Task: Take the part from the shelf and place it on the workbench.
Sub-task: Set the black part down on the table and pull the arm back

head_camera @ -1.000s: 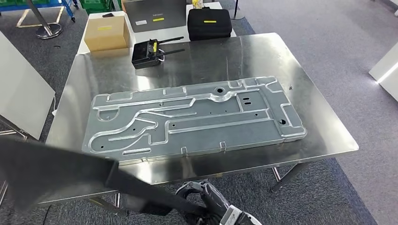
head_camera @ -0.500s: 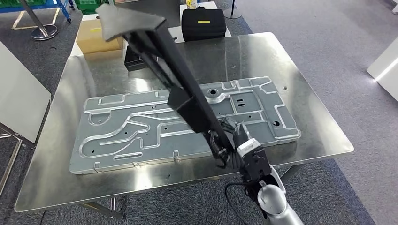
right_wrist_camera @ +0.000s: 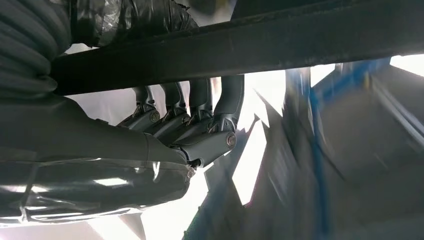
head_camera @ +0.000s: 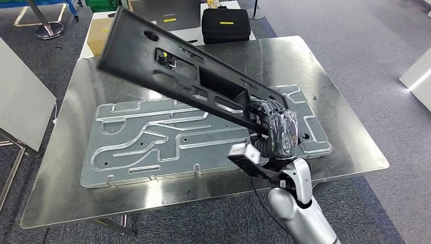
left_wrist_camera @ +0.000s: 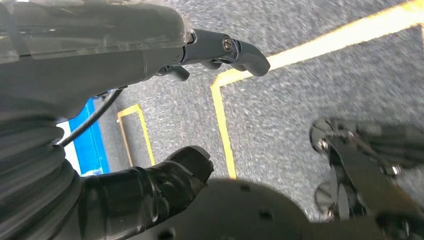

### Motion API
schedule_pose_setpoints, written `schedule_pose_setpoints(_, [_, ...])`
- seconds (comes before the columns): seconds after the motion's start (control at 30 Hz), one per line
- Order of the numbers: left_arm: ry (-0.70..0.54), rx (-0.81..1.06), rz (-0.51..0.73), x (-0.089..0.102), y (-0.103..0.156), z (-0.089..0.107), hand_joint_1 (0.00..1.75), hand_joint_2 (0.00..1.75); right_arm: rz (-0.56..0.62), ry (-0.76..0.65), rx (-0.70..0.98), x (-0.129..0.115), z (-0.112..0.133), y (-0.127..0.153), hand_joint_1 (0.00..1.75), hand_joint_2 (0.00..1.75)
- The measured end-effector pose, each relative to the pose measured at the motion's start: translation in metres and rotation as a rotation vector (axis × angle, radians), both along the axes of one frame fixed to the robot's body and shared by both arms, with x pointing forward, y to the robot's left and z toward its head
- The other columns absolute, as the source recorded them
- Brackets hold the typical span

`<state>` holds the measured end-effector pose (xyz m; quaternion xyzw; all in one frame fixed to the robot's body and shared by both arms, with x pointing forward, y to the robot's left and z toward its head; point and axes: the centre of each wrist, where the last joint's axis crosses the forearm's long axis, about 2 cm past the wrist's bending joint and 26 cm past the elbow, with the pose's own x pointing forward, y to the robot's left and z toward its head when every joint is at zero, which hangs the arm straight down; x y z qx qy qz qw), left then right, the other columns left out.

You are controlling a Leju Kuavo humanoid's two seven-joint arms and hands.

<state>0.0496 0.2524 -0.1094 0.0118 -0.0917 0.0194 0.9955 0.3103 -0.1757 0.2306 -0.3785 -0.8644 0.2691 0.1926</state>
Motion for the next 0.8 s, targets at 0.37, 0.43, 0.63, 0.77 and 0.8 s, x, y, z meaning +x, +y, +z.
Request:
schedule_pose_setpoints(0.37, [-0.021, -0.004, -0.059, 0.004, -0.002, 0.001, 0.0, 1.75, -0.274, 0.06, -0.215, 0.0, -0.055, 0.054, 1.75, 1.75])
schedule_pose_setpoints(0.43, [-0.027, -0.003, -0.08, 0.004, -0.002, 0.001, 0.0, 1.75, -0.311, 0.105, -0.284, -0.005, -0.081, 0.072, 1.75, 1.75])
schedule_pose_setpoints(0.63, [-0.032, -0.003, -0.109, 0.004, -0.003, 0.001, 0.0, 1.75, -0.187, 0.111, -0.584, -0.031, -0.145, 0.078, 1.75, 1.75])
schedule_pose_setpoints(0.77, [-0.032, -0.001, -0.128, 0.004, -0.003, 0.001, 0.0, 1.75, -0.186, 0.103, -0.664, -0.026, -0.157, 0.071, 1.75, 1.75])
schedule_pose_setpoints(0.8, [-0.032, -0.001, -0.131, 0.004, -0.004, 0.001, 0.0, 1.75, -0.192, 0.107, -0.68, -0.024, -0.159, 0.069, 1.75, 1.75])
